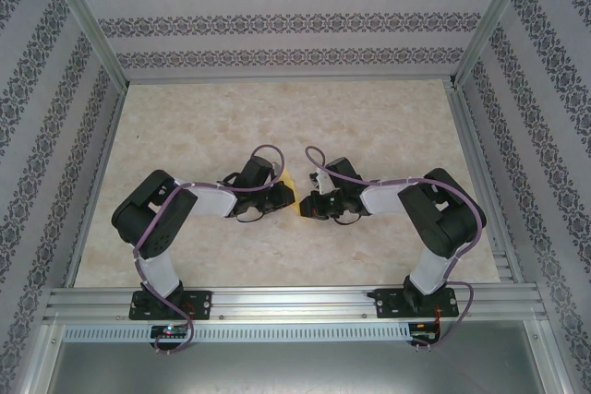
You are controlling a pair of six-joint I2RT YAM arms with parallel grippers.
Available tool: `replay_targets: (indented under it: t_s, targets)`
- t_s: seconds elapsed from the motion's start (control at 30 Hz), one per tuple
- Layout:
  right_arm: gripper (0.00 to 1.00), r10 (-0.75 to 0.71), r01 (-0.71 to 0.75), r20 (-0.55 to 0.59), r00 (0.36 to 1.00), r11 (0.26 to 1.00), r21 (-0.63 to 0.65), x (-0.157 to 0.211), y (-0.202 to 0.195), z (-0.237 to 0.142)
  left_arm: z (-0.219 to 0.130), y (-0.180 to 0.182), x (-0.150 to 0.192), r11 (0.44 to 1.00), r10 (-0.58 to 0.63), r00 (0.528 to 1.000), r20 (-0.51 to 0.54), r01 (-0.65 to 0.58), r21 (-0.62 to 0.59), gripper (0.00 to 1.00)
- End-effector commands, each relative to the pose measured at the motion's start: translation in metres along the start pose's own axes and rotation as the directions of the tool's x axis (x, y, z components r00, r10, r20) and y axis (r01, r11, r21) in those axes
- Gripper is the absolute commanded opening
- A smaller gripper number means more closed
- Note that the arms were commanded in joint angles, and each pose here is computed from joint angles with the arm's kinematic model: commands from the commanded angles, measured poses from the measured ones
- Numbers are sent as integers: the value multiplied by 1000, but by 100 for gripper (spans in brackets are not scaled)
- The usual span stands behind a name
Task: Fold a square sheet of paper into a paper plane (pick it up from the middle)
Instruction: Fold the wing for the fifth time at the center of the table.
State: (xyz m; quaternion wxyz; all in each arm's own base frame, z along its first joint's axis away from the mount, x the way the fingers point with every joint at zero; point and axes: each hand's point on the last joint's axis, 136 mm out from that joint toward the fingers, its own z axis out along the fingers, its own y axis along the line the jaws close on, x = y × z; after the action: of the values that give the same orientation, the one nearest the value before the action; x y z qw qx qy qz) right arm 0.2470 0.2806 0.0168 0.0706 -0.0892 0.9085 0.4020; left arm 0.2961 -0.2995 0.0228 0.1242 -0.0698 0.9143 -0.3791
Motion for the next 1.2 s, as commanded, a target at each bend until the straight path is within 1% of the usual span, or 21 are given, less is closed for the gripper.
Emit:
replay_targets:
  t_s: [0.0, 0.27, 0.5, 0.57, 0.67, 0.8, 0.93, 1.07, 1.17]
  targets:
    - [15, -9, 11, -30, 1000, 999, 42, 10, -4, -4, 5, 3, -1, 999, 33, 999, -3, -33, -32, 16]
    - [15, -23, 28, -48, 999, 995, 100, 18, -14, -3, 5, 0, -3, 999, 36, 999, 0, -36, -29, 16]
    - [6, -13, 19, -48, 999, 991, 131, 17, -21, 0, 7, -2, -6, 999, 37, 999, 0, -37, -33, 16]
    - [6, -8, 14, -44, 999, 991, 130, 17, -21, -1, 8, -2, -7, 999, 38, 999, 0, -38, -33, 16]
    - [9, -8, 10, -24, 1000, 995, 102, 13, -13, -4, 9, -2, -7, 999, 35, 999, -3, -35, -37, 16]
    - [13, -25, 22, 31, 999, 997, 80, 2, 0, -16, 10, 1, -6, 998, 29, 1000, -13, -30, -52, 15]
    - [14, -47, 40, 79, 996, 996, 80, -6, 8, -27, 11, 4, -4, 997, 20, 1000, -22, -21, -72, 15]
    - [14, -63, 60, 58, 996, 997, 52, -4, 16, -24, 12, 6, -4, 997, 14, 1000, -28, -16, -81, 15]
    - [12, -68, 67, 22, 997, 997, 27, -1, 21, -13, 13, 6, -4, 996, 8, 999, -31, -11, -83, 15]
